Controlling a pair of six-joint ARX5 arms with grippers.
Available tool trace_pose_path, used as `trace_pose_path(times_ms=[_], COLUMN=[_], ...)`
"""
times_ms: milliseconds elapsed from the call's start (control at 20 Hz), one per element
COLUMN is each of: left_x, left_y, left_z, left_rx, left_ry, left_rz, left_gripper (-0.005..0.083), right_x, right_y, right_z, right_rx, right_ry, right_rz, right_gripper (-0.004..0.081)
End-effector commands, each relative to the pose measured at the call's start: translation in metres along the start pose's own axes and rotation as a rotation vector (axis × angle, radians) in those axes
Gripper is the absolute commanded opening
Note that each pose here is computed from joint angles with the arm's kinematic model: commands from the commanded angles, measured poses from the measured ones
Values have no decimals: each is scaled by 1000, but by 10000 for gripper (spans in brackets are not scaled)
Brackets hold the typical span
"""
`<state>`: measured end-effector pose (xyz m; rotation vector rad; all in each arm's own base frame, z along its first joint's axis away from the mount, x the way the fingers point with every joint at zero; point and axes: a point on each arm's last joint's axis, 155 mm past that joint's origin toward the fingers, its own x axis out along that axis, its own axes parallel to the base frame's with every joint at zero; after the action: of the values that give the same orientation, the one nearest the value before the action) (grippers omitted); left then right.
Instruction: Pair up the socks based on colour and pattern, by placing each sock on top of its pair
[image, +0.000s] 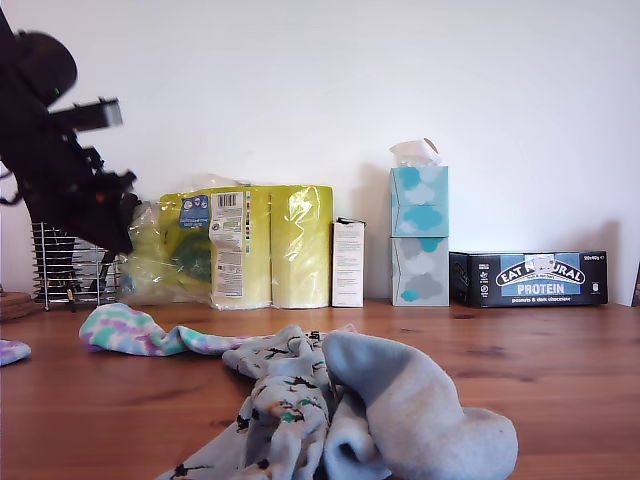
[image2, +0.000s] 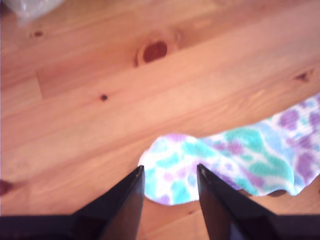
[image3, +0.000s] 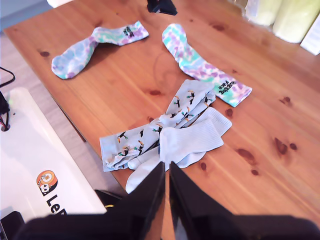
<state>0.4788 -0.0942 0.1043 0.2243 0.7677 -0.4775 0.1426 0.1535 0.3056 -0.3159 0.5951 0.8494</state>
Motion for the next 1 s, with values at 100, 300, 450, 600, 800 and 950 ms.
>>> trace_pose_path(times_ms=[100,300,450,600,800,950], left_x=[31,58,72,73,51,23], left_y=[8,9,8,12,43,31], left_z=[-13,-33,-67,-101,-142,-181], left_rx=[-2,-17,-43,-48,-143,-265], left_ry=[47,117,226,352,534,723], left_rz=[-16,-39,-48,-11,180,199], left_gripper=[-20,-20,-20,-19,-19,-19], right_x=[7,8,8,8,8,8], right_y=[0,0,0,-1,-1,-1], right_z=[1,1,2,3,4,7], right_rx=[4,8,18,22,13,-8], right_ry=[14,17,17,12,9,-7], right_rz=[8,8,7,6,6,4], right_gripper=[-11,-11,-11,-11,-11,-11])
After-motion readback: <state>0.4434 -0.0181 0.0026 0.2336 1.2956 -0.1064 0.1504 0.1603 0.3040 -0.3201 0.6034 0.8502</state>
